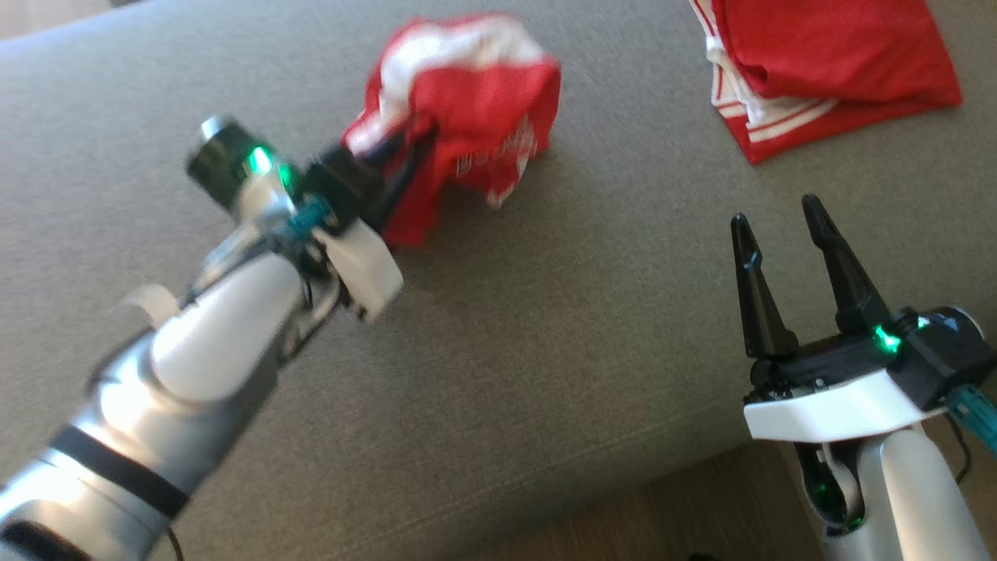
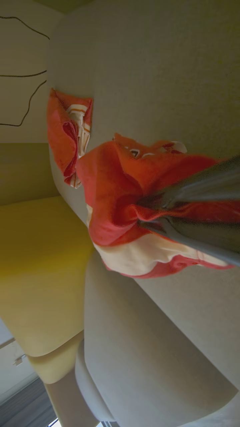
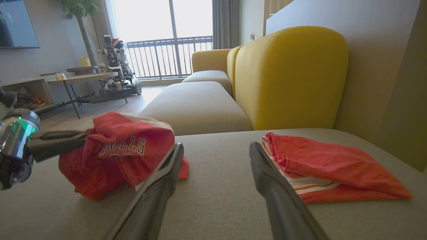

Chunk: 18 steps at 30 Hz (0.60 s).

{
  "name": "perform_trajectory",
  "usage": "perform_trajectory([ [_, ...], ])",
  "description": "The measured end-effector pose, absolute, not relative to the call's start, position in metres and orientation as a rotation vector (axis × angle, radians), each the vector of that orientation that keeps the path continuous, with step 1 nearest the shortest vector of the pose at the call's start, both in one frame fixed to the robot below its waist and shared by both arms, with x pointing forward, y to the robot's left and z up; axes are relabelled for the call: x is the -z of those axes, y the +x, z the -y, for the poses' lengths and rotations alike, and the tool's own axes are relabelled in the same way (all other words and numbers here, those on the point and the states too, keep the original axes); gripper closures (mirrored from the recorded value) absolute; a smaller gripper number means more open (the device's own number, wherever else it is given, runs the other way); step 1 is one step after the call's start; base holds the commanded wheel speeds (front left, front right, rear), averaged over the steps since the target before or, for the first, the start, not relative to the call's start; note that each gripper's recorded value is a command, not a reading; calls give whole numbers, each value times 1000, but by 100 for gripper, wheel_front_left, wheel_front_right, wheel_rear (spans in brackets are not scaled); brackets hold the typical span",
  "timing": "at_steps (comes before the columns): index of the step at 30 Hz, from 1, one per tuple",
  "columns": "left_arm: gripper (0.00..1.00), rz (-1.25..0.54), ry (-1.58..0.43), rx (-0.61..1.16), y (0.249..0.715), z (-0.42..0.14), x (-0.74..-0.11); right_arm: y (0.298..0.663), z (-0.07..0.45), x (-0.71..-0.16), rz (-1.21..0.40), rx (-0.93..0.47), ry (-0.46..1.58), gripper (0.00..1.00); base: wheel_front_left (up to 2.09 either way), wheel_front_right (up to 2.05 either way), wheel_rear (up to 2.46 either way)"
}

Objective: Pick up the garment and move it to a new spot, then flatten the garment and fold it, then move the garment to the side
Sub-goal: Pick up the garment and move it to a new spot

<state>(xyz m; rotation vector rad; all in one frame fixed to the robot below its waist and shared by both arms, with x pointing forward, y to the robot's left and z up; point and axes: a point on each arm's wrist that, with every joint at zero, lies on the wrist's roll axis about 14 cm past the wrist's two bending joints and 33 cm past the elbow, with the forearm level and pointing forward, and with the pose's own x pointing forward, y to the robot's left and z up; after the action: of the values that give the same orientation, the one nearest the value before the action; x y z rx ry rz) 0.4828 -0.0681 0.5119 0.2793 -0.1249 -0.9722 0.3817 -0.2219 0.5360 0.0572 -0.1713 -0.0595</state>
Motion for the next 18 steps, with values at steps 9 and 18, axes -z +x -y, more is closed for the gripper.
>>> perform_trajectory([
  [9, 0, -130, 196, 1010, 451, 91, -422, 389, 226, -530, 154, 70, 49, 0, 0, 0, 0],
  [18, 0, -51, -57, 634, 447, 31, -479, 391, 184, -546, 202, -58, 106, 0, 0, 0, 0],
])
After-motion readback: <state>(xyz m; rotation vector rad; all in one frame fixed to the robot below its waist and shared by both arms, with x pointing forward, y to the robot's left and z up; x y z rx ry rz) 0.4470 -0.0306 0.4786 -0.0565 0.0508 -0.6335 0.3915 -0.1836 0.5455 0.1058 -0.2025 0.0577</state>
